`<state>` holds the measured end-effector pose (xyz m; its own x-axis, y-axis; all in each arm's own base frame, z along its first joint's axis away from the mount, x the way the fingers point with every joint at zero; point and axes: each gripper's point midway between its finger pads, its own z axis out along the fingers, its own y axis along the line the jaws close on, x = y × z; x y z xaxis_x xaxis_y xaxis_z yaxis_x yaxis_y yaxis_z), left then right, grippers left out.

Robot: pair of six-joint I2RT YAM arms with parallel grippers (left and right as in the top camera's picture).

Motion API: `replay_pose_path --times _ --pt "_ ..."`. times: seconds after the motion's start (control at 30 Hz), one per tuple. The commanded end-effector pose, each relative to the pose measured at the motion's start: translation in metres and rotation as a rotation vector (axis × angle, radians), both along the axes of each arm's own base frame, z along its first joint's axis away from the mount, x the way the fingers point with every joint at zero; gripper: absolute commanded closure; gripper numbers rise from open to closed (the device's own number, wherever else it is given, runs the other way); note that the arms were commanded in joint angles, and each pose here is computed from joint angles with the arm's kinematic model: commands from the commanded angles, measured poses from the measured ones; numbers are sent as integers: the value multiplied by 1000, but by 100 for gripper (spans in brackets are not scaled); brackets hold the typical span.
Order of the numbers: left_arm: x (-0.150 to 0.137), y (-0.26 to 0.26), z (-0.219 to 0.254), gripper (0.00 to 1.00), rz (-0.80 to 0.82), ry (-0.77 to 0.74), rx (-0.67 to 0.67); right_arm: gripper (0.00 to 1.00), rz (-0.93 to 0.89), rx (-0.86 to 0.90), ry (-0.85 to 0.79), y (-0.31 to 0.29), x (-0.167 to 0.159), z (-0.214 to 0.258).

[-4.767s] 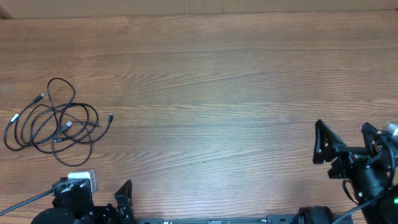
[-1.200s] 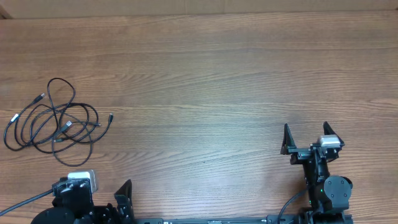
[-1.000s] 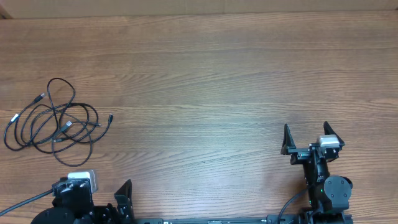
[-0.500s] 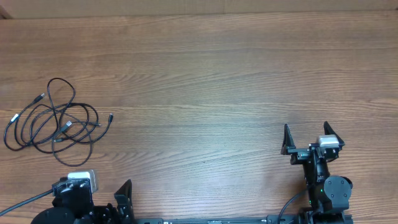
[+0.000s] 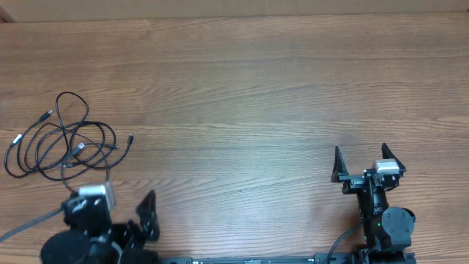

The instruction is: Untangle cables

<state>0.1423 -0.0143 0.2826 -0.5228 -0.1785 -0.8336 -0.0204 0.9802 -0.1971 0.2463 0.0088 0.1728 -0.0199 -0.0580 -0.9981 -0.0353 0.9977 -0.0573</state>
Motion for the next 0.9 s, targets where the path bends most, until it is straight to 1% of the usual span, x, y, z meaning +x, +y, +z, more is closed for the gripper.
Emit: replay_pose_path --times 0.0,0.1,0.23,0.3,0.33,0.4,0.5,0.67,0.87 --pt "19 10 -29 0 60 -6 34 0 4 -2 2 1 0 -3" --pt "40 11 -51 0 79 -96 30 0 4 -2 2 1 0 -3" --pt "56 11 -70 0 89 -211 14 0 4 -2 2 1 0 -3" --pt "63 12 -75 0 96 -270 5 0 4 -2 2 1 0 -3" --pt "70 13 -75 0 106 -336 -2 0 4 -2 2 1 0 -3" --pt "77 14 -75 1 115 -408 -9 0 4 -2 2 1 0 -3" --pt "87 15 -75 0 120 -479 -17 0 4 -2 2 1 0 -3" --pt "96 19 -64 0 149 -620 -28 0 4 -2 2 1 0 -3" --pt "97 32 -53 0 229 -770 -32 0 4 -2 2 1 0 -3"
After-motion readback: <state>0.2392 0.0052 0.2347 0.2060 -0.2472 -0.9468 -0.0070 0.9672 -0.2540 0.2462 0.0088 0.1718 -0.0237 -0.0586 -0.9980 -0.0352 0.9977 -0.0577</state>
